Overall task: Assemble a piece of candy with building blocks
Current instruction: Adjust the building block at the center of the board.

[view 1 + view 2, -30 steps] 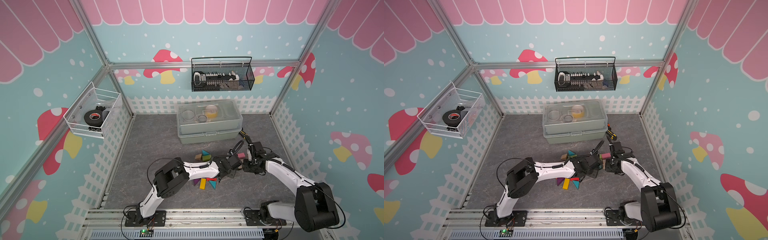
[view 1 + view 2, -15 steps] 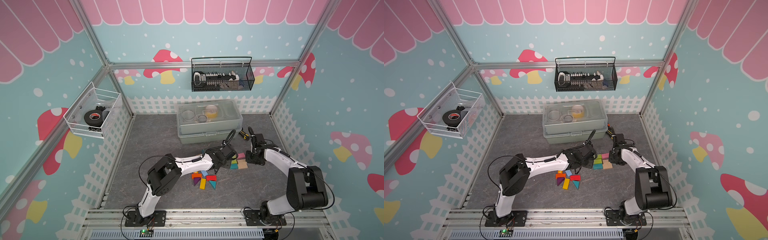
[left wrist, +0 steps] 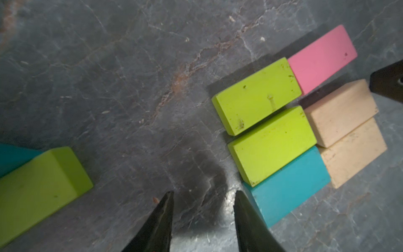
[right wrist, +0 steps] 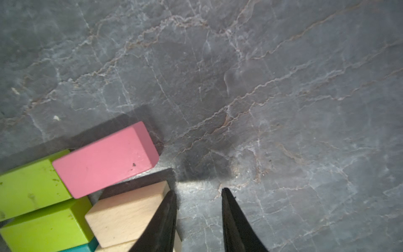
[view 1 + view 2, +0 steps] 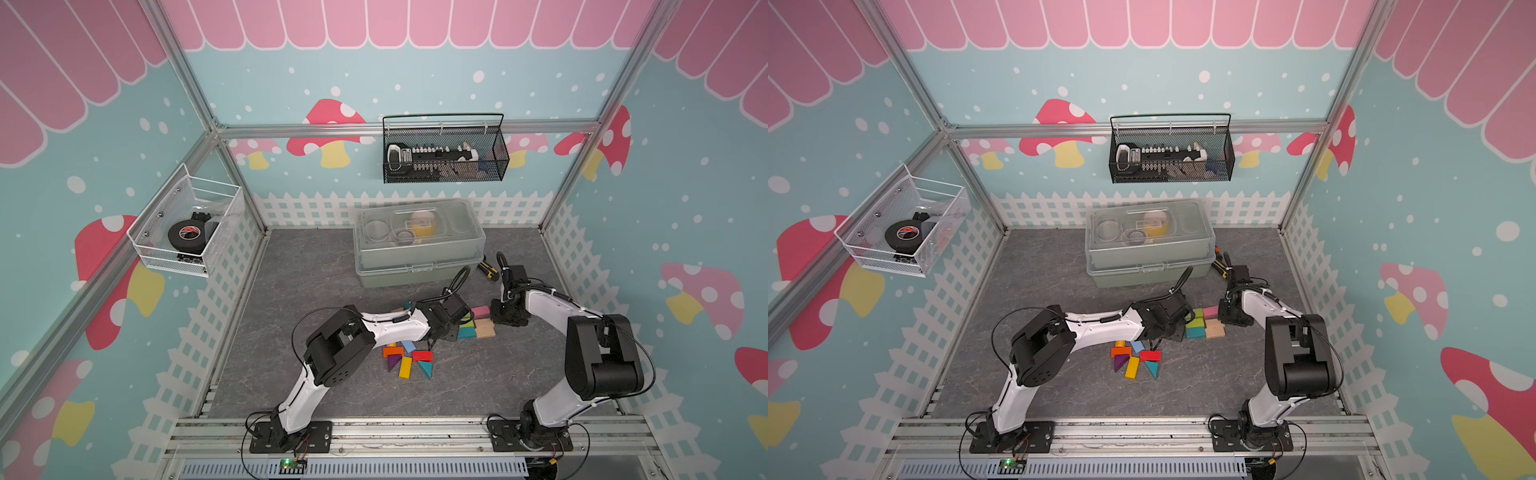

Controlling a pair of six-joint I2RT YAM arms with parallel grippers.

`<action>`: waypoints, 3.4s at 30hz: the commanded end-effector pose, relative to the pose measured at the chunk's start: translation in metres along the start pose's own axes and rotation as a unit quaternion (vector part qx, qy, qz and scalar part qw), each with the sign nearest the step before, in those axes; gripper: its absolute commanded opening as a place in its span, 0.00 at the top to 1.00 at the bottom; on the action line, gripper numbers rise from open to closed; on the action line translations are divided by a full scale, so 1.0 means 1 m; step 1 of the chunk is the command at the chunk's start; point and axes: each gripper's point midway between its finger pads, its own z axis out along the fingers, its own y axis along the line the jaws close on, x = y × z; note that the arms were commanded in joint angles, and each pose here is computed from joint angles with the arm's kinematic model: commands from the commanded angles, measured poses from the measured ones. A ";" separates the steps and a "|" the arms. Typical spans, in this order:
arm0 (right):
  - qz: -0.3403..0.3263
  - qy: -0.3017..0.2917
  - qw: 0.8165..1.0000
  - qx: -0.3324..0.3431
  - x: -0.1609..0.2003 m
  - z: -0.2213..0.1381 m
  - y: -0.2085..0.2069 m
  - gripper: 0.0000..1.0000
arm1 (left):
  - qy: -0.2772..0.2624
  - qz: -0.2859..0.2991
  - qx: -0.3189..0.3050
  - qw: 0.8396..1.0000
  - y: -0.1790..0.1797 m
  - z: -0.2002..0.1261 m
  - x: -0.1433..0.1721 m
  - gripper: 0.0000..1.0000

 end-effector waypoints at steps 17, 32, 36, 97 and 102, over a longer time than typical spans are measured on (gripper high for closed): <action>0.001 0.010 1.000 -0.005 0.005 0.006 -0.001 0.64 | 0.006 -0.001 0.009 1.000 -0.010 0.013 -0.003 0.55; 0.011 0.001 1.000 -0.001 0.002 -0.001 -0.005 0.64 | 0.000 -0.003 -0.011 1.000 0.001 0.008 -0.002 0.54; 0.018 -0.013 1.000 0.006 0.004 -0.018 -0.011 0.63 | -0.007 -0.008 -0.016 1.000 0.004 0.000 -0.003 0.53; -0.028 0.063 0.996 -0.058 0.074 0.001 0.032 0.68 | -0.012 -0.004 -0.009 1.000 0.002 0.000 0.004 0.53; -0.039 0.053 0.998 -0.018 0.072 -0.010 0.016 0.67 | -0.013 -0.003 -0.009 1.000 0.002 -0.001 0.003 0.53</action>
